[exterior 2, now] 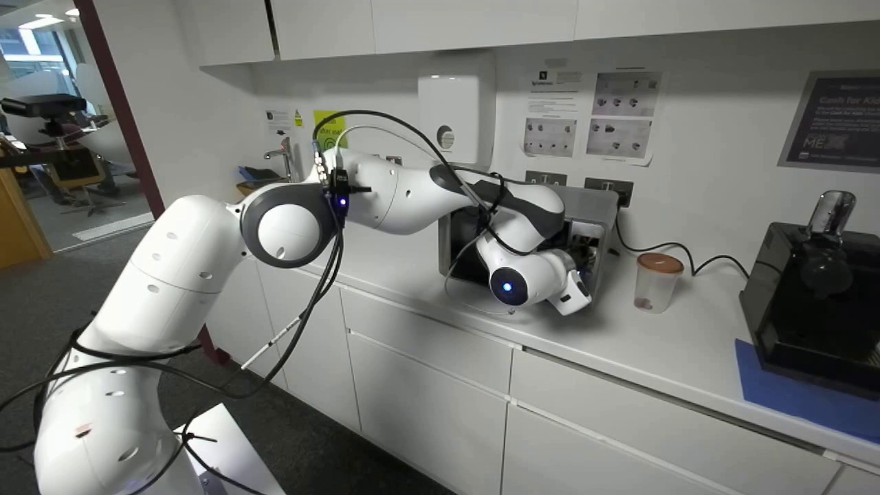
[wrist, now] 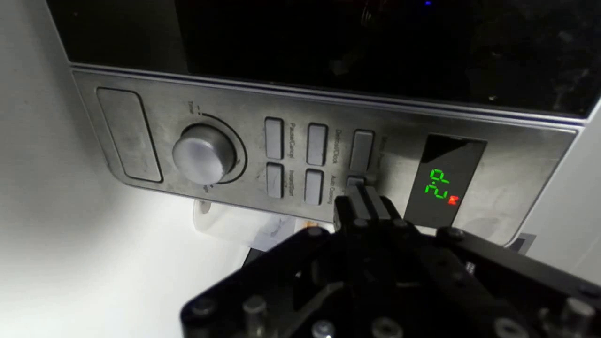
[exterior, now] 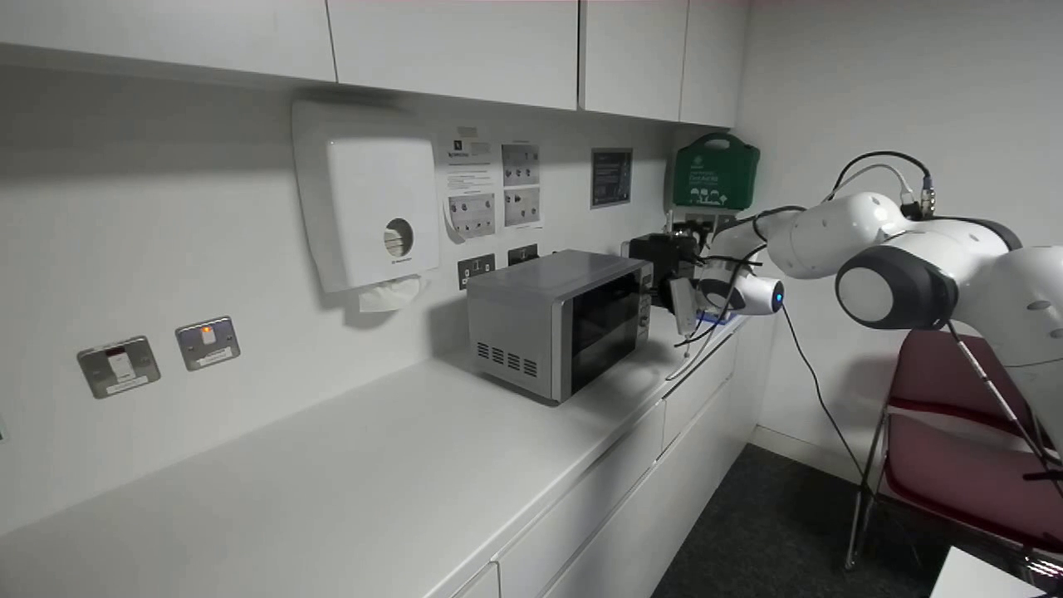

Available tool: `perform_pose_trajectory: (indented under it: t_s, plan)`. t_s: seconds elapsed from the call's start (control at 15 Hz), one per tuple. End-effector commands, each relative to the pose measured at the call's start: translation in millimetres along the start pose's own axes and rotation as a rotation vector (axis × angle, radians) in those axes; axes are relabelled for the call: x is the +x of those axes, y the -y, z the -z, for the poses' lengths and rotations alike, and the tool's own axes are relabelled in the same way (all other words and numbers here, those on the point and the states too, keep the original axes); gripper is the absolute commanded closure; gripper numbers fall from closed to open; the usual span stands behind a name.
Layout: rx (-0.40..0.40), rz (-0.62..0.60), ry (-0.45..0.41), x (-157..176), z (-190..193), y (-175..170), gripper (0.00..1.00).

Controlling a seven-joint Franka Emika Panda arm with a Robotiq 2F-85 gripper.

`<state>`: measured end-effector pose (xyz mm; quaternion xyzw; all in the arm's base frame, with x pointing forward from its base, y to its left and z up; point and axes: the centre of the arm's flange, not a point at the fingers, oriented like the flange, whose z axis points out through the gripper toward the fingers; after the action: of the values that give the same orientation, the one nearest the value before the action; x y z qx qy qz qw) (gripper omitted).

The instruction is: Press a button on the microwave.

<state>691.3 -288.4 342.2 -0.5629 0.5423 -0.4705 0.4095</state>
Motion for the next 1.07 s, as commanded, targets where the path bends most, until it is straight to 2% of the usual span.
perform_pose_trajectory:
  t_s: [0.0,1.0]
  plan:
    - [0.001,-0.042,-0.020,5.4,-17.6,-4.6,1.00]
    - [0.033,-0.108,-0.037,18.7,-35.8,5.0,1.00]
